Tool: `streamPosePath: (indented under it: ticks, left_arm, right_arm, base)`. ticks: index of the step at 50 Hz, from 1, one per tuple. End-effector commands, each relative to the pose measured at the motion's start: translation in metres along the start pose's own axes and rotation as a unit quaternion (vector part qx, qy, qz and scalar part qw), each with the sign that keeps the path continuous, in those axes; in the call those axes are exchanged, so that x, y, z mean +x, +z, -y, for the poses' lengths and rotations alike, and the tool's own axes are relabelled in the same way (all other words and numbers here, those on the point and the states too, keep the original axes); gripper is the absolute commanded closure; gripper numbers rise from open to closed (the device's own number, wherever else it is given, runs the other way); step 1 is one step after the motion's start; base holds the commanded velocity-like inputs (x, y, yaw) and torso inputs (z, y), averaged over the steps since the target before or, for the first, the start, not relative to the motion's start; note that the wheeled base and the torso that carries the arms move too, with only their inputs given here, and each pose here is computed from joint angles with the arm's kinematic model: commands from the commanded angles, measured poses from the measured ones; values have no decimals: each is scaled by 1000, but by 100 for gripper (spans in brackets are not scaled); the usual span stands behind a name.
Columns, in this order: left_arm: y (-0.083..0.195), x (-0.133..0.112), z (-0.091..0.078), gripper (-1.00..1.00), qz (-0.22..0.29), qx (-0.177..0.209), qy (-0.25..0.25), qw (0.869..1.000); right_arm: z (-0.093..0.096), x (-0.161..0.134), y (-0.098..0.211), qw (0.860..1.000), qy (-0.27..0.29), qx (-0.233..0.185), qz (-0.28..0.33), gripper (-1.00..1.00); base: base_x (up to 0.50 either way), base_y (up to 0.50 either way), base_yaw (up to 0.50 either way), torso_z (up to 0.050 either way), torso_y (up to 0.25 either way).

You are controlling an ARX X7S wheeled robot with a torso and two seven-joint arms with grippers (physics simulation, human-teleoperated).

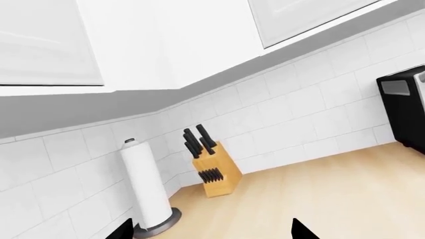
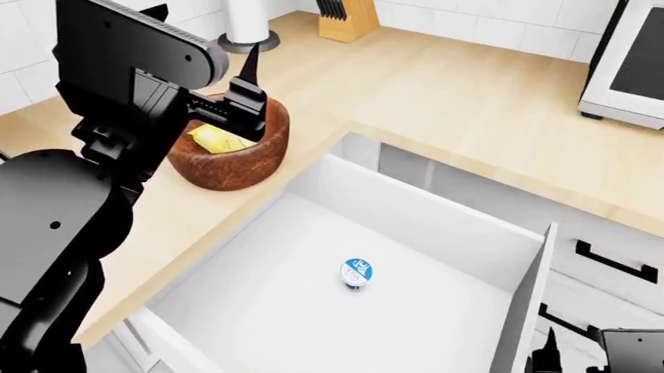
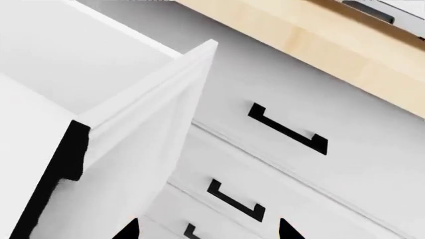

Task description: Place the bar in the bowl and close the drawer.

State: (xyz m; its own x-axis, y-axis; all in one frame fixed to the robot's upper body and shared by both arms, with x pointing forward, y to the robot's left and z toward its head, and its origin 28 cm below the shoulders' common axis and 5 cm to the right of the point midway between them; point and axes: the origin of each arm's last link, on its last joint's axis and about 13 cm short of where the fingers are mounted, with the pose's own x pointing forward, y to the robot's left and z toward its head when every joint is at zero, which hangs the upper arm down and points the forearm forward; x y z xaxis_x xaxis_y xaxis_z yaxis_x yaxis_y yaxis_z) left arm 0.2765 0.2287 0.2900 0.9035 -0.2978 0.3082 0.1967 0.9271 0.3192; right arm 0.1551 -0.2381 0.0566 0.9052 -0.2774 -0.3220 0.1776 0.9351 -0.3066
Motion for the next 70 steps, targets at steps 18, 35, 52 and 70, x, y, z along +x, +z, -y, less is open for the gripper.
streamPosePath:
  ticks: [18,35,52,70]
  left_arm:
    - [-2,4,1,-100,0,6,1,1000]
    - [3,-3,-1,-100,0,9,5,1000]
    - [2,-1,0,-100,0,11,5,1000]
    - [5,-3,-3,-100,2,12,10,1000]
  right_arm:
    - [-28,37,-9,998,67,-6,-16,-100]
    - [-57,50,-4,981,191,-25,3,-100]
    - [-78,55,6,953,299,-20,33,-100]
    - [-118,76,25,923,379,-26,57,-100]
  base:
    - [0,0,0,0,0]
    - [0,0,0,0,0]
    - [0,0,0,0,0]
    - [0,0,0,0,0]
